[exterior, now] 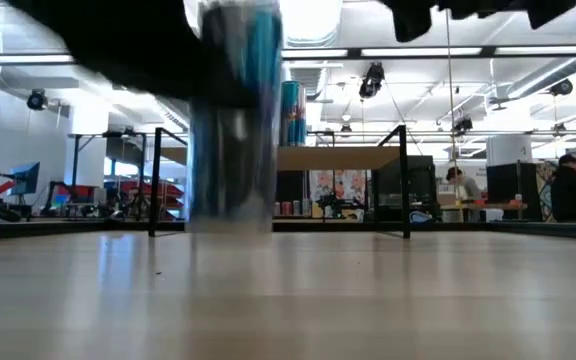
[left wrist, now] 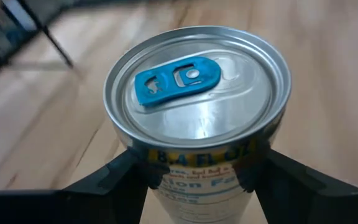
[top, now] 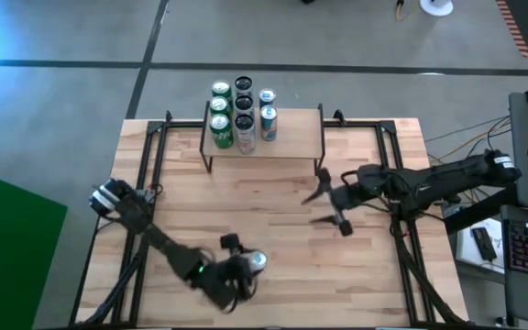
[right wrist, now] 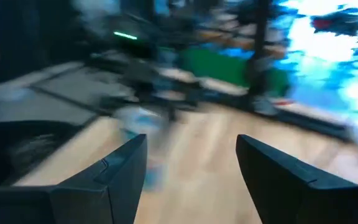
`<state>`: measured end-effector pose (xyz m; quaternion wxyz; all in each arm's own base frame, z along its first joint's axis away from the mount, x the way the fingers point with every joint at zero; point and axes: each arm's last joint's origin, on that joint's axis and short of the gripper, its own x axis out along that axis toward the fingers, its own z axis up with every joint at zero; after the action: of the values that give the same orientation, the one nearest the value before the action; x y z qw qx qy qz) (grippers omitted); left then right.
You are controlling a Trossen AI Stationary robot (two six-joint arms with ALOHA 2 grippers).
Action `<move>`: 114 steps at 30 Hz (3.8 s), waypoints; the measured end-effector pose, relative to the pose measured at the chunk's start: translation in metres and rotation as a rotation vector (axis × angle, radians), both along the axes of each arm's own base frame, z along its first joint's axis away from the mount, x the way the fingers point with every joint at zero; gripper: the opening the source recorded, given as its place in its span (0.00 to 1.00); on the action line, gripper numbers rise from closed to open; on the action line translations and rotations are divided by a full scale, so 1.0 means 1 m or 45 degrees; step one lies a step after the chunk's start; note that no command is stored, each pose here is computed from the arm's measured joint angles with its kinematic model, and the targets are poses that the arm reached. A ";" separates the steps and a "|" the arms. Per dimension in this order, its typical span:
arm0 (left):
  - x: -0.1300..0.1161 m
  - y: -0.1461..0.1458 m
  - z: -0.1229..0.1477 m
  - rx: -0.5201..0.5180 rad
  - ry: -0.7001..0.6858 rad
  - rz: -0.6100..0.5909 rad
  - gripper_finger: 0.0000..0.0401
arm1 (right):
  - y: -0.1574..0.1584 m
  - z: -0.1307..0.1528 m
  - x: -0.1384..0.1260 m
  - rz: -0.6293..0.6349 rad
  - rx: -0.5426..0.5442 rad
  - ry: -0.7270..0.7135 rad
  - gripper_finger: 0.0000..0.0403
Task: Place canned beverage on shelf
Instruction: Put the blue soda can on the shelf aligned with other blue soda cans
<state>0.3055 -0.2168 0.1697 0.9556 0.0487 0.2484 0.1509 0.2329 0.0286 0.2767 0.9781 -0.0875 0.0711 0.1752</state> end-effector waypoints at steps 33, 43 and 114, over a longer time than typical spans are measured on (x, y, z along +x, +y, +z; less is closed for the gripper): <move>0.035 0.107 -0.041 -0.156 -0.100 -0.623 0.58 | 0.006 -0.116 0.088 0.278 0.312 0.214 0.83; 0.035 0.107 -0.042 -0.159 -0.081 -0.616 0.60 | 0.019 -0.122 0.103 0.347 0.263 0.204 0.81; 0.000 0.134 -0.029 0.041 -0.023 0.385 0.90 | -0.130 0.057 0.047 -0.595 0.124 -0.046 0.57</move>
<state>0.3050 -0.0829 0.1404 0.9232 0.0249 0.2417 0.2977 0.2797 -0.1011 0.3340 0.9962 -0.0243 0.0635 -0.0544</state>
